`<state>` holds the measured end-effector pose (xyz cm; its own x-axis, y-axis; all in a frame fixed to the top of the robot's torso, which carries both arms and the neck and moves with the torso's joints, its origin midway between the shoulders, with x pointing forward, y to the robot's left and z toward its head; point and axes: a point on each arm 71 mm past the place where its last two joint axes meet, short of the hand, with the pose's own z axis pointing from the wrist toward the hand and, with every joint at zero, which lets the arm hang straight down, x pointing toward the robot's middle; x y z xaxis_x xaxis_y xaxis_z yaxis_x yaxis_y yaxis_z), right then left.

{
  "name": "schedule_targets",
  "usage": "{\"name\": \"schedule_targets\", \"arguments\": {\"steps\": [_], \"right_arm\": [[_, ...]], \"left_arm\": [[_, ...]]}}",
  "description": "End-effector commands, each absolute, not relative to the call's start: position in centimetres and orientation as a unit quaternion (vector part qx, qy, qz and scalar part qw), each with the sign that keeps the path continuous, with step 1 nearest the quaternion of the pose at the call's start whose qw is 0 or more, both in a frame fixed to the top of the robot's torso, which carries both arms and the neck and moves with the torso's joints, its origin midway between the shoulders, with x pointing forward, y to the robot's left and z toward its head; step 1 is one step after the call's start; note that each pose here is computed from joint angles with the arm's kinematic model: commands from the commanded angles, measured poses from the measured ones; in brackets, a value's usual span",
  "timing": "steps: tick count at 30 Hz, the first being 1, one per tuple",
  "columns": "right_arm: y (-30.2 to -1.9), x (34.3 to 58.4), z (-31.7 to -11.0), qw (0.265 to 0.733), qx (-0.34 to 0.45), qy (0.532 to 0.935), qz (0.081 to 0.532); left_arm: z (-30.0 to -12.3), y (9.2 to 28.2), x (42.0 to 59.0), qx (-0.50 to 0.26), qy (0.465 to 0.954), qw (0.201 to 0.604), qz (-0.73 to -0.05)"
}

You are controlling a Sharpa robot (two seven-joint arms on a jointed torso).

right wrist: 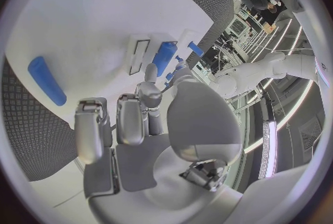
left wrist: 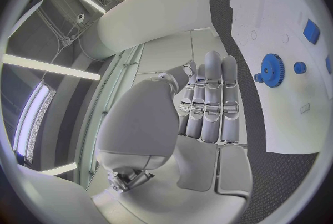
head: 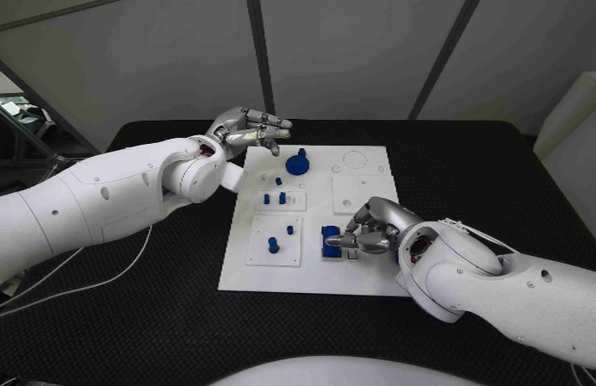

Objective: Assemble the parts on the task board

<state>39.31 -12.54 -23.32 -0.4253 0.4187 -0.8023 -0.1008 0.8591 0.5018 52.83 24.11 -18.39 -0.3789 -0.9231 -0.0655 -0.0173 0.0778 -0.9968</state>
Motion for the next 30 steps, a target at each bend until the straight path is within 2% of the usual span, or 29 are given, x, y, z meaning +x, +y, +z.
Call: {"name": "schedule_targets", "arguments": {"steps": [1, 6, 18, 24, 30], "right_arm": [[-12.4, 39.1, -22.9, 0.534, 0.083, 0.8, 0.259], [-13.1, 39.1, -22.8, 0.541, 0.081, 0.797, 0.257], [-18.1, 38.5, -21.6, 0.537, 0.14, 0.778, 0.295], [-21.4, 38.5, -21.5, 0.54, 0.136, 0.791, 0.253], [-22.7, 38.8, -21.8, 0.551, 0.106, 0.802, 0.203]], "left_arm": [[-18.3, 24.0, 52.8, -0.382, 0.613, 0.4, -0.564], [-18.3, 24.0, 52.8, -0.383, 0.612, 0.401, -0.564], [-18.3, 24.5, 52.7, -0.384, 0.612, 0.404, -0.561], [-18.3, 24.5, 52.7, -0.385, 0.612, 0.404, -0.561], [-18.3, 24.4, 52.7, -0.384, 0.612, 0.403, -0.562]]}}
